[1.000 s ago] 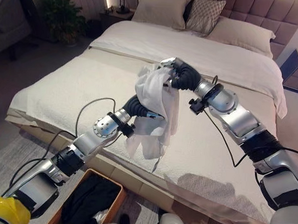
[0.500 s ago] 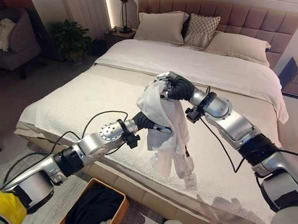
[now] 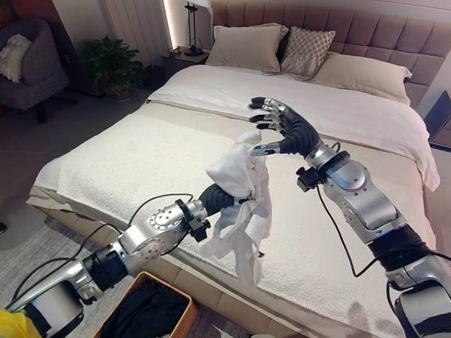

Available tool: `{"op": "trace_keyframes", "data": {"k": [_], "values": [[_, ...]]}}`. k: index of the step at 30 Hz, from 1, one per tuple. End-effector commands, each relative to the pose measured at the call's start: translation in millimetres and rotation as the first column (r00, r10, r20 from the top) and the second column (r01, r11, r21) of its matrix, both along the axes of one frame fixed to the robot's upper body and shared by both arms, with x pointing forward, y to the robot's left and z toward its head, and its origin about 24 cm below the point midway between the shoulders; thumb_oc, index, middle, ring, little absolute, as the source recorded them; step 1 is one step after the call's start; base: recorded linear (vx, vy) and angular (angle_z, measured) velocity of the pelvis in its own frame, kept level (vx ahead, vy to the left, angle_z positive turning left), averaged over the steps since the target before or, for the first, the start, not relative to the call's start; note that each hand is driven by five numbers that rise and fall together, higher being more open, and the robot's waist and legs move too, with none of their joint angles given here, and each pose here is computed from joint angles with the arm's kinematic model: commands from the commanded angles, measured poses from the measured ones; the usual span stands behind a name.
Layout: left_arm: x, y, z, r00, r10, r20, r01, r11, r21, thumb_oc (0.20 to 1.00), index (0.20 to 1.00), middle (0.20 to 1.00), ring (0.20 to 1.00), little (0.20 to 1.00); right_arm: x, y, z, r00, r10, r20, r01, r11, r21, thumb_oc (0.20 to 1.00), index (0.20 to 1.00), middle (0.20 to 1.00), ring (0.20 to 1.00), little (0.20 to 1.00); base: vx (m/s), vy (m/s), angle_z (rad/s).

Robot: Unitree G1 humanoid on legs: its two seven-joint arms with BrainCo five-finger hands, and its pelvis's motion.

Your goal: Pick up clothes into the bucket

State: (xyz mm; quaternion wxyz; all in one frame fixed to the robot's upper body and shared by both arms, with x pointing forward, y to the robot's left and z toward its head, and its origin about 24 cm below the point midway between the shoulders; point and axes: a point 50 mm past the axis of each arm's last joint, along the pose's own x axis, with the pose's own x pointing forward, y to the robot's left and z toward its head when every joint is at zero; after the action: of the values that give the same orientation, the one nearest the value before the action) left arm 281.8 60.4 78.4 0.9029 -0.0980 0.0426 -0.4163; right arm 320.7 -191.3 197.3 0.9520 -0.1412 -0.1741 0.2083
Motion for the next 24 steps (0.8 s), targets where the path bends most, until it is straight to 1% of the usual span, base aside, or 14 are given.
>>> {"op": "trace_keyframes", "data": {"k": [1, 2, 4, 8, 9, 11, 12, 14, 16, 17, 20, 21, 23, 24], "values": [[0.4, 23.3, 24.6, 0.994, 0.081, 0.067, -0.070, 0.986, -0.150, 0.200, 0.200, 0.200, 0.200, 0.200, -8.4, -30.7, 6.4, 0.982, -0.154, 0.110, 0.146, 0.986, 0.078, 1.000, 1.000, 1.000, 1.000, 1.000, 0.00, 0.000, 0.00], [0.0, 23.3, 24.3, 0.995, 0.080, 0.066, -0.069, 0.986, -0.149, 0.200, 0.200, 0.200, 0.200, 0.200, -8.8, -30.9, 5.8, 0.982, -0.155, 0.109, 0.147, 0.986, 0.078, 1.000, 1.000, 1.000, 1.000, 1.000, 0.00, 0.000, 0.00], [-7.8, 41.5, 24.9, 0.988, 0.136, 0.077, -0.120, 0.977, -0.177, 0.200, 0.200, 0.200, 0.200, 0.200, -18.9, -53.5, -13.7, 0.961, -0.268, 0.072, 0.258, 0.958, 0.122, 1.000, 1.000, 1.000, 1.000, 1.000, 0.00, 0.000, 0.00], [-20.6, 67.5, 18.5, 0.971, 0.233, 0.051, -0.216, 0.951, -0.223, 0.200, 0.200, 0.200, 0.200, 0.200, -38.1, -83.8, -47.5, 0.909, -0.417, -0.017, 0.414, 0.893, 0.178, 1.000, 1.000, 1.000, 1.000, 1.000, 0.00, 0.000, 0.00], [-20.6, 67.5, 18.4, 0.971, 0.233, 0.051, -0.216, 0.951, -0.223, 0.200, 0.200, 0.200, 0.200, 0.200, -38.2, -83.8, -47.5, 0.909, -0.417, -0.018, 0.414, 0.893, 0.178, 1.000, 1.000, 1.000, 1.000, 1.000, 0.00, 0.000, 0.00], [-31.8, 87.5, 12.1, 0.940, 0.338, 0.036, -0.319, 0.914, -0.249, 0.200, 0.200, 0.200, 0.200, 0.200, -56.1, -101.2, -80.0, 0.842, -0.531, -0.095, 0.540, 0.830, 0.143, 1.000, 1.000, 1.000, 1.000, 1.000, 0.00, 0.000, 0.00], [-31.8, 87.5, 12.0, 0.940, 0.338, 0.036, -0.319, 0.914, -0.249, 0.200, 0.200, 0.200, 0.200, 0.200, -56.2, -101.1, -80.1, 0.842, -0.531, -0.095, 0.540, 0.830, 0.143, 1.000, 1.000, 1.000, 1.000, 1.000, -0.03, -0.015, 0.00], [-38.9, 102.4, 11.0, 0.908, 0.414, 0.067, -0.388, 0.890, -0.237, 0.200, 0.200, 0.200, 0.200, 0.200, -68.3, -110.4, -103.7, 0.786, -0.600, -0.151, 0.615, 0.785, 0.082, 1.000, 1.000, 1.000, 1.000, 1.000, -0.04, -0.014, 0.01], [-46.6, 120.4, 9.8, 0.854, 0.503, 0.132, -0.477, 0.859, -0.187, 0.200, 0.200, 0.200, 0.200, 0.200, -81.2, -116.2, -130.9, 0.723, -0.659, -0.207, 0.673, 0.740, -0.006, 1.000, 1.000, 1.000, 1.000, 1.000, -0.07, -0.013, 0.03], [-53.9, 138.6, 6.3, 0.792, 0.589, 0.162, -0.569, 0.807, -0.157, 0.200, 0.200, 0.200, 0.200, 0.200, -93.9, -122.0, -150.2, 0.663, -0.713, -0.228, 0.711, 0.695, -0.109, 1.000, 1.000, 1.000, 1.000, 1.000, -0.09, -0.012, 0.01], [-64.8, 164.8, -6.6, 0.695, 0.699, 0.168, -0.694, 0.714, -0.092, 0.200, 0.200, 0.200, 0.200, 0.200, -110.4, -122.9, -179.1, 0.606, -0.734, -0.306, 0.716, 0.671, -0.192, 1.000, 1.000, 1.000, 1.000, 1.000, -0.08, -0.002, 0.04], [-69.7, 177.1, -13.0, 0.646, 0.743, 0.177, -0.748, 0.662, -0.049, 0.200, 0.200, 0.200, 0.200, 0.200, -116.4, -122.4, -188.4, 0.591, -0.736, -0.328, 0.708, 0.669, -0.227, 1.000, 1.000, 1.000, 1.000, 1.000, -0.08, 0.008, 0.04], [-77.8, 195.1, -22.2, 0.577, 0.794, 0.195, -0.811, 0.585, 0.017, 0.200, 0.200, 0.200, 0.200, 0.200, -123.2, -119.5, -200.2, 0.579, -0.732, -0.359, 0.692, 0.674, -0.260, 1.000, 1.000, 1.000, 1.000, 1.000, -0.07, 0.005, 0.02], [-77.9, 195.3, -22.2, 0.576, 0.794, 0.195, -0.811, 0.584, 0.017, 0.200, 0.200, 0.200, 0.200, 0.200, -123.0, -119.2, -200.3, 0.579, -0.732, -0.359, 0.691, 0.674, -0.260, 1.000, 1.000, 1.000, 1.000, 1.000, -0.08, 0.009, 0.03]]}}
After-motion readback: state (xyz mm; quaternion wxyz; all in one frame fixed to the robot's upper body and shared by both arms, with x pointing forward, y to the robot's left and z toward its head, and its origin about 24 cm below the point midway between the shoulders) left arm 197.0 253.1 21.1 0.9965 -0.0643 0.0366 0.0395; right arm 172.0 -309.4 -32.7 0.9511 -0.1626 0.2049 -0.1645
